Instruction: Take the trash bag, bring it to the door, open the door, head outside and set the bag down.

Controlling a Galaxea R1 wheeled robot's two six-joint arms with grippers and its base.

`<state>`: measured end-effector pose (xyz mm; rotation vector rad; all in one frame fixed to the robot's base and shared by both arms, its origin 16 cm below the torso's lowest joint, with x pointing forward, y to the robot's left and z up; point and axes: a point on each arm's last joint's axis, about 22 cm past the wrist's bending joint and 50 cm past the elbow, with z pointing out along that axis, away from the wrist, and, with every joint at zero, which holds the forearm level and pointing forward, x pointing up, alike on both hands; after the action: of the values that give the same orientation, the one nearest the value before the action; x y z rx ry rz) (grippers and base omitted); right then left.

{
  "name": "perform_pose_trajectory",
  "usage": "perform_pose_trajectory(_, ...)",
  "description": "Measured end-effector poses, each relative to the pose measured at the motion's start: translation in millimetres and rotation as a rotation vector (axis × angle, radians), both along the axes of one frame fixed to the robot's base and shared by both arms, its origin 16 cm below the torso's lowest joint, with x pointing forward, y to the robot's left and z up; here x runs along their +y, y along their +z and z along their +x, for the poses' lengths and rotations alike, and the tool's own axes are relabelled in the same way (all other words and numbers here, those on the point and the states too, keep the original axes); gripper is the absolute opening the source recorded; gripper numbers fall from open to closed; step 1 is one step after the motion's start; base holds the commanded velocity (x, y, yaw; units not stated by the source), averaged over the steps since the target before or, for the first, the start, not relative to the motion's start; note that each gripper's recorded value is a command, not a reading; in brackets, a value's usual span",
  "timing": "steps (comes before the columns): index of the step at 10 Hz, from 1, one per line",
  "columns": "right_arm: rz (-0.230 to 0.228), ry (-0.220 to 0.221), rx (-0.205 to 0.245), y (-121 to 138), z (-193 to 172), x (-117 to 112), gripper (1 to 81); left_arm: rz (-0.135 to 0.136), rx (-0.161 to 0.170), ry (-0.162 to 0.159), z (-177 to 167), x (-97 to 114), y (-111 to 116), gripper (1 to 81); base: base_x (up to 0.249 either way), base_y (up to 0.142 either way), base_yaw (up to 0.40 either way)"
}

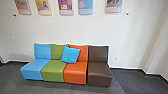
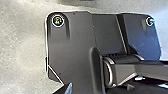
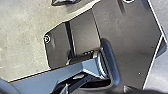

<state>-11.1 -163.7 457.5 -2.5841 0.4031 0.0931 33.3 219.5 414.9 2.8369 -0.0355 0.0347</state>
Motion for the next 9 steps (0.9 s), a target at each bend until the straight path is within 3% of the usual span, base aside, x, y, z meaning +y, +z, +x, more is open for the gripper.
perform_pose_trajectory(1,0.033,-0.001,0.001,11.8,3.6,-4.3,81.1,-0.018,0.003,-0.001,4.8,0.8,1.3,81.1,0.0,0.0,0.0)
perform_pose_trajectory(3,0.054,-0.003,0.03,25.0,2.7,-25.8,81.1,-0.052,0.045,0.005,-1.0,4.3,1.8,81.1,0.0,0.0,0.0)
perform_pose_trajectory(5,0.025,-0.016,0.055,39.3,3.3,-81.5,81.1,-0.079,0.079,0.022,10.1,11.3,1.6,81.1,0.0,0.0,0.0)
perform_pose_trajectory(6,0.019,-0.02,0.07,43.2,4.1,-95.0,81.1,-0.087,0.093,0.025,20.7,18.3,0.6,81.1,0.0,0.0,0.0)
perform_pose_trajectory(8,0.022,-0.036,0.053,64.4,23.7,-123.0,81.1,-0.113,0.096,0.032,51.2,15.6,-1.1,81.1,0.0,0.0,0.0)
perform_pose_trajectory(9,0.003,-0.045,0.032,73.0,38.6,-147.1,81.1,-0.131,0.091,0.041,69.9,10.4,-1.4,81.1,0.0,0.0,0.0)
